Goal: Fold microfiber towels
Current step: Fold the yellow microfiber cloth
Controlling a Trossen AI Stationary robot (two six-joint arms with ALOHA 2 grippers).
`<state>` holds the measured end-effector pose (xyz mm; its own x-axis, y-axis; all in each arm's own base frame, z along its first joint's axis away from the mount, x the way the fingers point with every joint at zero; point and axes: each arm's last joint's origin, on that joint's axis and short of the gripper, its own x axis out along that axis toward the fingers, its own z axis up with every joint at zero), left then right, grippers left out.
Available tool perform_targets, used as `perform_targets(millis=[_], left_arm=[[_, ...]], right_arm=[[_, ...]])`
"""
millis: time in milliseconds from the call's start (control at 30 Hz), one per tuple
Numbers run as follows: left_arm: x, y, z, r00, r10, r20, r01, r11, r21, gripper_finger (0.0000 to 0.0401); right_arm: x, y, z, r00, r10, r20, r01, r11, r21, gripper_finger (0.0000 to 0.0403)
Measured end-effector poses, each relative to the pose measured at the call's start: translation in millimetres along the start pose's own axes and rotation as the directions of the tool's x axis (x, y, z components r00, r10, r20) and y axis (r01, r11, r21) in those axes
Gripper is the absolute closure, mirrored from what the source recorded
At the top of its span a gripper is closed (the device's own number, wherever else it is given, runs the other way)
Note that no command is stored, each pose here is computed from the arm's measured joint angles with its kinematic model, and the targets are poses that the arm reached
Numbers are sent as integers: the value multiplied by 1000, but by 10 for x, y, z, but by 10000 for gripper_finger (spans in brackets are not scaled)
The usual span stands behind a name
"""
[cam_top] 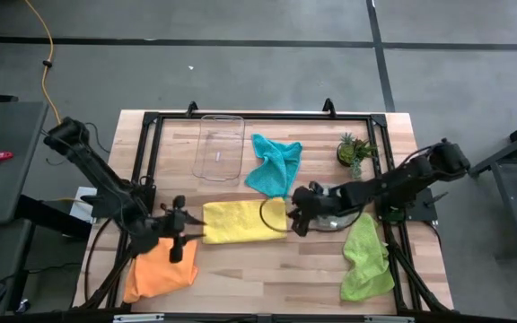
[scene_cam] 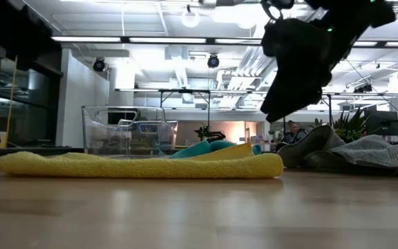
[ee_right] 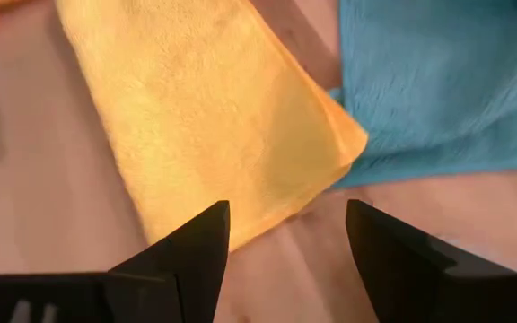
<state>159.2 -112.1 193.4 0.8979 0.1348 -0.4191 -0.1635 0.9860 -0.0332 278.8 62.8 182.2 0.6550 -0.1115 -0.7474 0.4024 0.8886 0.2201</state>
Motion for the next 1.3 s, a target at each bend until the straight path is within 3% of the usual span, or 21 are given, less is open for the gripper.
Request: perform_targets(millis=[100,200,433,767,967,1133,1300], left_arm=[[62,94,-43,986,-142,92,143,990,-6,256],[119,247,-85,969,-195,149,198,980,-1,256],[87,514,125,957,-113,267,108,994,33,256],[-74,619,560,932,-66,355,34,995,96,256],[-144,606,740,913,-67,403,10,990,141,256],[-148,607,748,914,-60,401,-3,988,155,256],[-144,610,740,918,-50,394,-12,988,155,256]], right_arm=[[32,-59,43,999,40,-36,-37,996,82,187],[70,-125,73,997,51,-63,-41,989,142,187],[276,-215,33,985,69,-156,-26,964,265,187],[581,-188,-28,983,71,-167,-15,950,312,187],[721,-89,22,982,46,-183,9,957,290,187],[799,-28,46,966,-27,-258,95,962,256,187],[770,67,68,968,-63,-244,120,967,225,201]])
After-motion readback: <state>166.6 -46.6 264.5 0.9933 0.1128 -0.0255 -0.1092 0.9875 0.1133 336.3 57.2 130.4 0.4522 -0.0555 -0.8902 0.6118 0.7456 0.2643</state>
